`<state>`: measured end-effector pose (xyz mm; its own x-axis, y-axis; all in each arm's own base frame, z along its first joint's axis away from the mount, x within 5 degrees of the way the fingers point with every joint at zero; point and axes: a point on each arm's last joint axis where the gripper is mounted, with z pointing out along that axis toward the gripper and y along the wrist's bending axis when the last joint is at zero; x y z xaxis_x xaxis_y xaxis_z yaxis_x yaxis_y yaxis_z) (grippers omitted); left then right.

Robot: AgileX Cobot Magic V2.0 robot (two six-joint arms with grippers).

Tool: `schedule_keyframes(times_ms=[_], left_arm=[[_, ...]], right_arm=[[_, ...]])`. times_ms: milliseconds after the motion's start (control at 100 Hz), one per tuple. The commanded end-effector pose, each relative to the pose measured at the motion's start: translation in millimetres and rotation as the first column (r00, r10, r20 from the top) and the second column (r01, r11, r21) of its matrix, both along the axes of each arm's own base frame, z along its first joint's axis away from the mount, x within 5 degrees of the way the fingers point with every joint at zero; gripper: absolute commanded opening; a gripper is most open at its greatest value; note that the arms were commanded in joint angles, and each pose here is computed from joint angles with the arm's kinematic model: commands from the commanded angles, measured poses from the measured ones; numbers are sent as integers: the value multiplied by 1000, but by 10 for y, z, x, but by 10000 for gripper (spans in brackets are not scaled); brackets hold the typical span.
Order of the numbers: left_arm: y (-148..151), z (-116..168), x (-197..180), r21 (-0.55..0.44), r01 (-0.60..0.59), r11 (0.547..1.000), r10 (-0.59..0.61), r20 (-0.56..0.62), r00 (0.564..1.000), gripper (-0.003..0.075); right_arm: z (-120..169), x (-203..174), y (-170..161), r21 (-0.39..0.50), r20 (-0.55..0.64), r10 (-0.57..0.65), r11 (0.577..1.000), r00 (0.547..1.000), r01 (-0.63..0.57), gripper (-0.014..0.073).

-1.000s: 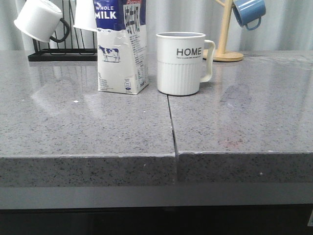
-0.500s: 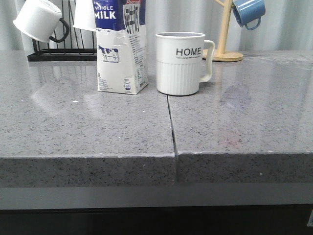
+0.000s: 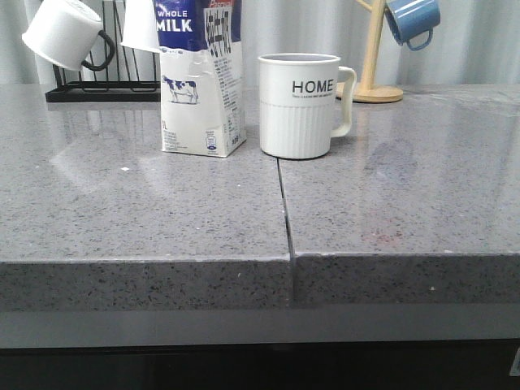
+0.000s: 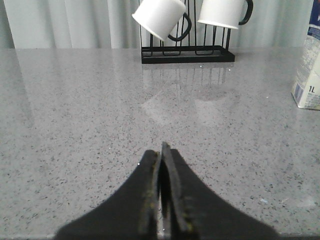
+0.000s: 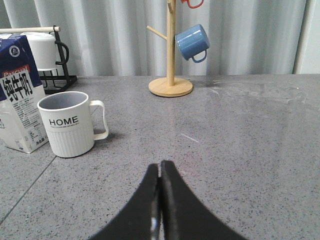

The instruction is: Place milk next to cup

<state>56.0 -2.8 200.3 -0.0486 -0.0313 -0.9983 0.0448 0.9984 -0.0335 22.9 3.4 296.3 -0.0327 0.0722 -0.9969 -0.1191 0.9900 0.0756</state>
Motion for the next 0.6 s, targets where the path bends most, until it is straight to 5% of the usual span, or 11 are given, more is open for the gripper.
schedule_keyframes(times_ms=[0,590], left_arm=[[4,-46,-5,-16,-4,1000,5,78,997,-21],[4,-39,-6,-26,-3,1000,6,85,996,-21]], right_arm=[[134,-5,-6,-1,85,-10,1000,996,10,-67],[134,-5,-6,-1,85,-10,1000,996,10,-67]])
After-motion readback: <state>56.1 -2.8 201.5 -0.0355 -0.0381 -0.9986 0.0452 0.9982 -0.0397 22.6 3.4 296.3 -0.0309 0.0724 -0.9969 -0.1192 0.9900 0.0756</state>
